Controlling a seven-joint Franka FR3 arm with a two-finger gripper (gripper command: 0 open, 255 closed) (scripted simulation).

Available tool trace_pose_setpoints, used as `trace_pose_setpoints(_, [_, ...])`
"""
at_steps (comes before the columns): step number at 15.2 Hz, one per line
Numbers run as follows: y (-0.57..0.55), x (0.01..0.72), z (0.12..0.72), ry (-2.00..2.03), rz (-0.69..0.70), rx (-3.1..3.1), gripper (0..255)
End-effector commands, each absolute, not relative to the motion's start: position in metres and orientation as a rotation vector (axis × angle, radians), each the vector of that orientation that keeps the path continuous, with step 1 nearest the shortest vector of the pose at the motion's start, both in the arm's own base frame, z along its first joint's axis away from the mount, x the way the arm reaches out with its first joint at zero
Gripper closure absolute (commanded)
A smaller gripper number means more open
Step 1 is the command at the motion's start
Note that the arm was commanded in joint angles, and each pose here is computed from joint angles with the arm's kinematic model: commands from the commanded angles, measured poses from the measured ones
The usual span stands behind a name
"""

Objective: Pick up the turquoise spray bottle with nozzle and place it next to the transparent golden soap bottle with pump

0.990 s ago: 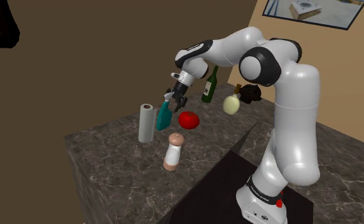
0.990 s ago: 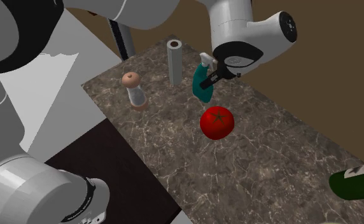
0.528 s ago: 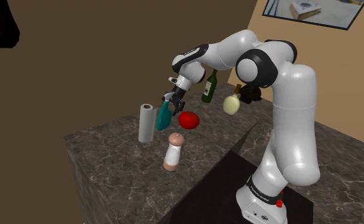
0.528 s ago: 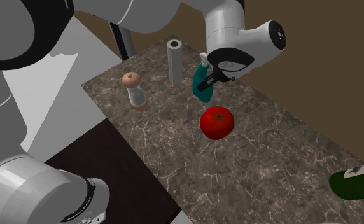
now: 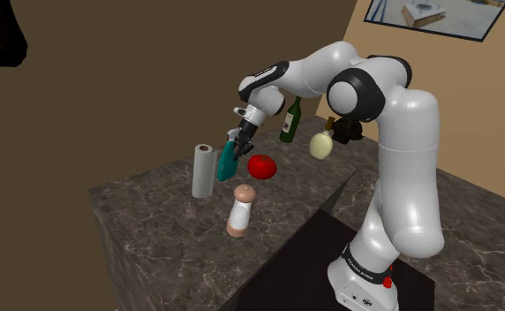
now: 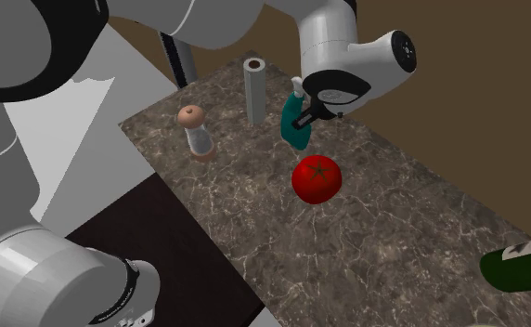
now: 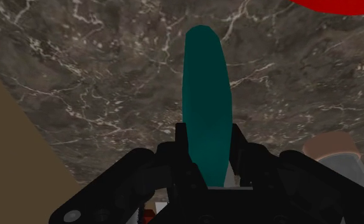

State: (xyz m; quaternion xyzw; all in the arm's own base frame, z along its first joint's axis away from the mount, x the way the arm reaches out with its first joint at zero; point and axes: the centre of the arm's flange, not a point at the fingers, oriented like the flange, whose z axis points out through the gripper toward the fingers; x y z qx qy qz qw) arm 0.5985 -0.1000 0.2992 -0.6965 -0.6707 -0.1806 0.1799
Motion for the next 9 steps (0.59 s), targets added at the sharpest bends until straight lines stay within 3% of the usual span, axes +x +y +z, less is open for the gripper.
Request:
trace_pose_setpoints(1, [-0.100, 0.598, 0.299, -1.895, -0.510, -1.968, 255])
trace_pose_setpoints(9, [-0.100, 0.598, 0.310, -1.895, -0.510, -1.968, 255])
